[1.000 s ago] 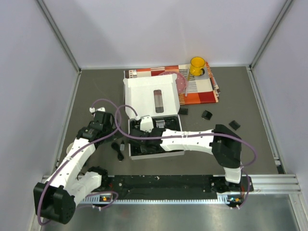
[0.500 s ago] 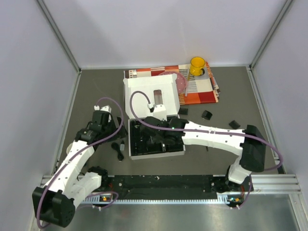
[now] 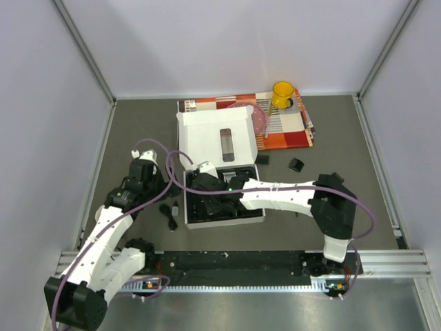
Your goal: Sort the hair-cutting tools
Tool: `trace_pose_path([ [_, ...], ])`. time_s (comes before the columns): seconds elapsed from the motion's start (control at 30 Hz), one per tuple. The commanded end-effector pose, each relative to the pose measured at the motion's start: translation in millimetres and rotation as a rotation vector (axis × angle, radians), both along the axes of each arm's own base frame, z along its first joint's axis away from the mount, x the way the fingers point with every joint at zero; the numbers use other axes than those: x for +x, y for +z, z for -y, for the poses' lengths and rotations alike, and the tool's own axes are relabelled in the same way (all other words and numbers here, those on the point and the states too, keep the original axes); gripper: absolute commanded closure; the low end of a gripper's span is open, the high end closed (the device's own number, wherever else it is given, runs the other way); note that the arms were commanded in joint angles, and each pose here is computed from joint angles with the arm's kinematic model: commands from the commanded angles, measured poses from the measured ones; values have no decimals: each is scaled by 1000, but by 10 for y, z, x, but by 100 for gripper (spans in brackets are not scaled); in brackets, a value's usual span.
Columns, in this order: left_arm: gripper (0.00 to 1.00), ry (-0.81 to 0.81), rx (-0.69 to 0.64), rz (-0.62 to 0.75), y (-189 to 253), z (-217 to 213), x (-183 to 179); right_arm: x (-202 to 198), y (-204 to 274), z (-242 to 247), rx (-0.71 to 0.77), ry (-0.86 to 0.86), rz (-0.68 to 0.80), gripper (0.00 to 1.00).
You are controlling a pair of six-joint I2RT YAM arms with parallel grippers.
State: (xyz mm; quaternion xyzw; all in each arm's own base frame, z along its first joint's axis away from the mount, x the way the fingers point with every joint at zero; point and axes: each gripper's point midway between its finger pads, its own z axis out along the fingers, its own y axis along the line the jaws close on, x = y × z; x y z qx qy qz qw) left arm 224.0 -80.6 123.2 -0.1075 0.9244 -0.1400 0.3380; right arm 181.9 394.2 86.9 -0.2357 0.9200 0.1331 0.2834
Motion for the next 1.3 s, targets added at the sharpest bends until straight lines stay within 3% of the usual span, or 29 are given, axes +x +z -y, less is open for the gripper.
trace_pose_path([
  [0.0, 4, 52, 38, 14, 1, -92, 66, 57, -152, -182, 43, 29, -8, 100],
  [0.2, 4, 58, 51, -1, -28, -113, 69, 86, -301, -174, 17, -5, -18, 100],
  [0.53, 3, 101, 65, 22, 33, -189, 53, 192, 450, -233, 145, -69, 58, 100],
  [0.8, 3, 70, 42, 38, 74, -132, 49, 226, 779, -74, 179, -149, 85, 82],
  [0.97, 4, -7, -39, -8, 10, 72, 11, 298, 865, 395, 90, -262, 120, 69],
  [1.1, 4, -71, -147, -139, -144, 330, -69, 339, 719, 1033, -8, -435, 84, 59],
  [1.27, 5, -118, -229, -171, -270, 504, -63, 381, 676, 1816, -34, -591, 88, 45],
])
